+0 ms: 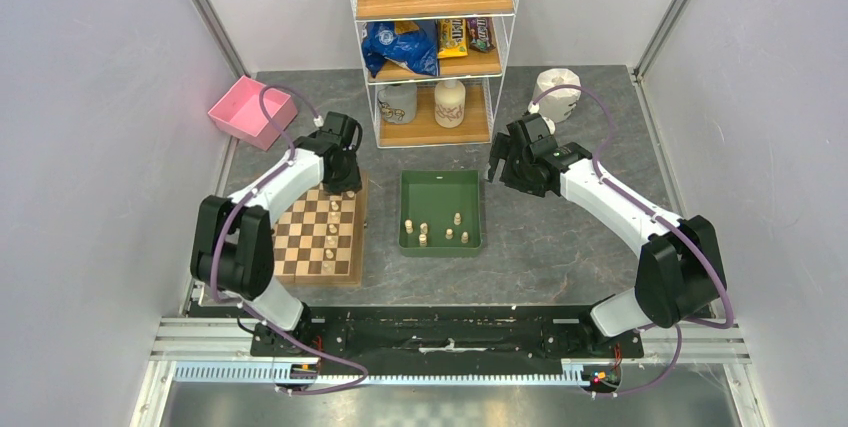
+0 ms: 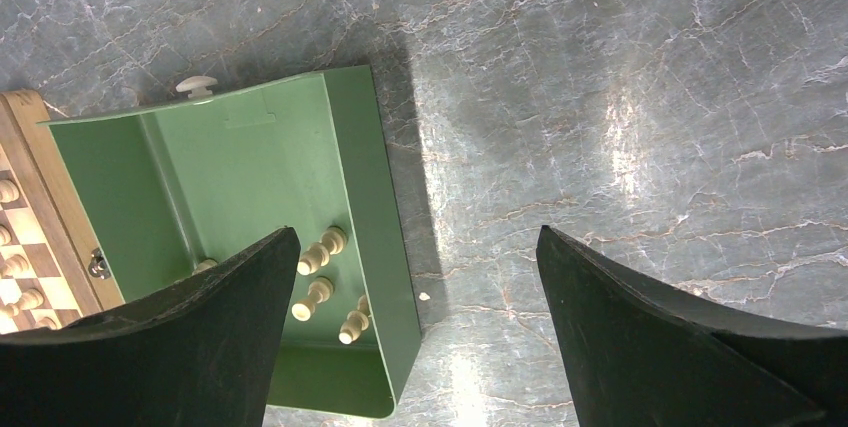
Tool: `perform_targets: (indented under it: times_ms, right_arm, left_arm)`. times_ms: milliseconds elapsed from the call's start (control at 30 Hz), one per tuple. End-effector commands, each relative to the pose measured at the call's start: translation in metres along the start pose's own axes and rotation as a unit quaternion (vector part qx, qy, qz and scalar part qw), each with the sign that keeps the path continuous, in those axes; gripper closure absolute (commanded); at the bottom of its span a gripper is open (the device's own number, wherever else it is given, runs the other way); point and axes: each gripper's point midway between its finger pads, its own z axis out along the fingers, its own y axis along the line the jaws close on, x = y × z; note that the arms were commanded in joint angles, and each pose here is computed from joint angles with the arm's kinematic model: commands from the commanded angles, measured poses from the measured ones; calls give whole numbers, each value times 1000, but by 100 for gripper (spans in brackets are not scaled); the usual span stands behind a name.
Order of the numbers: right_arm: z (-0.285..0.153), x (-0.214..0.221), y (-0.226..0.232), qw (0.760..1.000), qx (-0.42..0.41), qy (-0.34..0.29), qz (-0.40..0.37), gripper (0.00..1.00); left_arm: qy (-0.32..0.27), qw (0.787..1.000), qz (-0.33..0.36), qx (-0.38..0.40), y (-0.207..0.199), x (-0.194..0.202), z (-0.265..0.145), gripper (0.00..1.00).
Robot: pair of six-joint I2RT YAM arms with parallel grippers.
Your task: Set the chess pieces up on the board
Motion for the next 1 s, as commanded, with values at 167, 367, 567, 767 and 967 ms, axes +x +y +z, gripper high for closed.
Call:
perform_targets:
  times_ms: [167,367,567,767,967]
  right_arm:
    - [-2,-12,4,1000,-8,-18,1,3]
    - [-1,-11,6,1000,-10,-16,2,3]
    - [-3,-15,3,1000,-2,-27,9,3]
    - [-17,-28,-21,995,54,-75,34,3]
    - [-32,-37,-43,987,96,-118,57,3]
  left_arm:
    - [-113,991,-8,70,-13,-49,-79,44]
    - [-129,980,28,152,-56,-45,-105,43]
    - [-106,968,108,202,-136,-12,-104,27]
    - [-61,953,163,249,-211,27,-86,13]
    - [-27,948,195,249,-243,55,-63,16]
